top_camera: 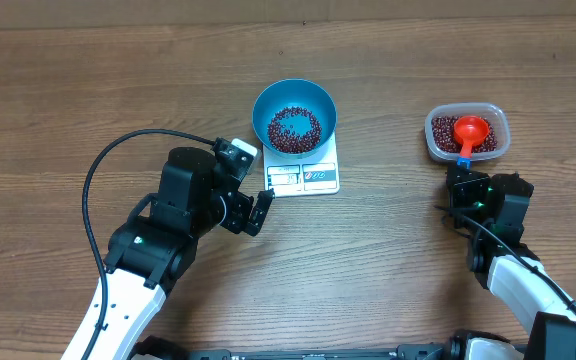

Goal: Scoop item into bowl and weigh 150g on scale

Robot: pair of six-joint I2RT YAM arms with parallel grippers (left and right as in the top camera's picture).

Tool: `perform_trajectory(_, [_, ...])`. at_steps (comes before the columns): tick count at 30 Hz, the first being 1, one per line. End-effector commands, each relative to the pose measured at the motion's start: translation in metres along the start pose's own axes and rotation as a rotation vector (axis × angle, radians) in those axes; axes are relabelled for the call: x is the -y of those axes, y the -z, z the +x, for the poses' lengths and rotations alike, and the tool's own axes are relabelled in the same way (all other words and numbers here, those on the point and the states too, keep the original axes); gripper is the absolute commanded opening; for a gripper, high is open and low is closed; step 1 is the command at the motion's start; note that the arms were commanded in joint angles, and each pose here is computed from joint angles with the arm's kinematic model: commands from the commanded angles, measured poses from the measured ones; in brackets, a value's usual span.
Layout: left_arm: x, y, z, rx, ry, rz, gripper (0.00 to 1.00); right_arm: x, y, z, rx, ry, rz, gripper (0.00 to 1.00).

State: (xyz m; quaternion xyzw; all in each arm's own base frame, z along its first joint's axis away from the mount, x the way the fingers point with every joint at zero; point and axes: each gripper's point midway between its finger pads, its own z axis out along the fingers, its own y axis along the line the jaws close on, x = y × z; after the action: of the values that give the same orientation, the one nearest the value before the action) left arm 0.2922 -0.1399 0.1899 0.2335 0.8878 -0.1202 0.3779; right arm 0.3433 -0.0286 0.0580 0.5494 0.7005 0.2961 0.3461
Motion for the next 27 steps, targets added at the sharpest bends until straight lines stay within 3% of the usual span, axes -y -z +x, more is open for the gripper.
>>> perform_trajectory(1, [0.002, 0.004, -0.002, 0.016, -0.018, 0.010, 1.00, 0.001, 0.000, 0.001, 0.002, 0.003, -0.001, 0.28])
perform_trajectory(6, [0.002, 0.004, -0.002, 0.016, -0.019, 0.010, 0.99, 0.003, 0.001, -0.006, 0.015, -0.012, 0.003, 0.22])
perform_trajectory(19, [0.002, 0.004, -0.002, 0.016, -0.018, 0.010, 0.99, 0.006, 0.012, -0.034, -0.036, 0.074, -0.065, 0.23])
perform_trajectory(27, [0.002, 0.004, -0.002, 0.016, -0.019, 0.010, 0.99, 0.010, 0.017, -0.053, 0.009, 0.090, -0.071, 0.23])
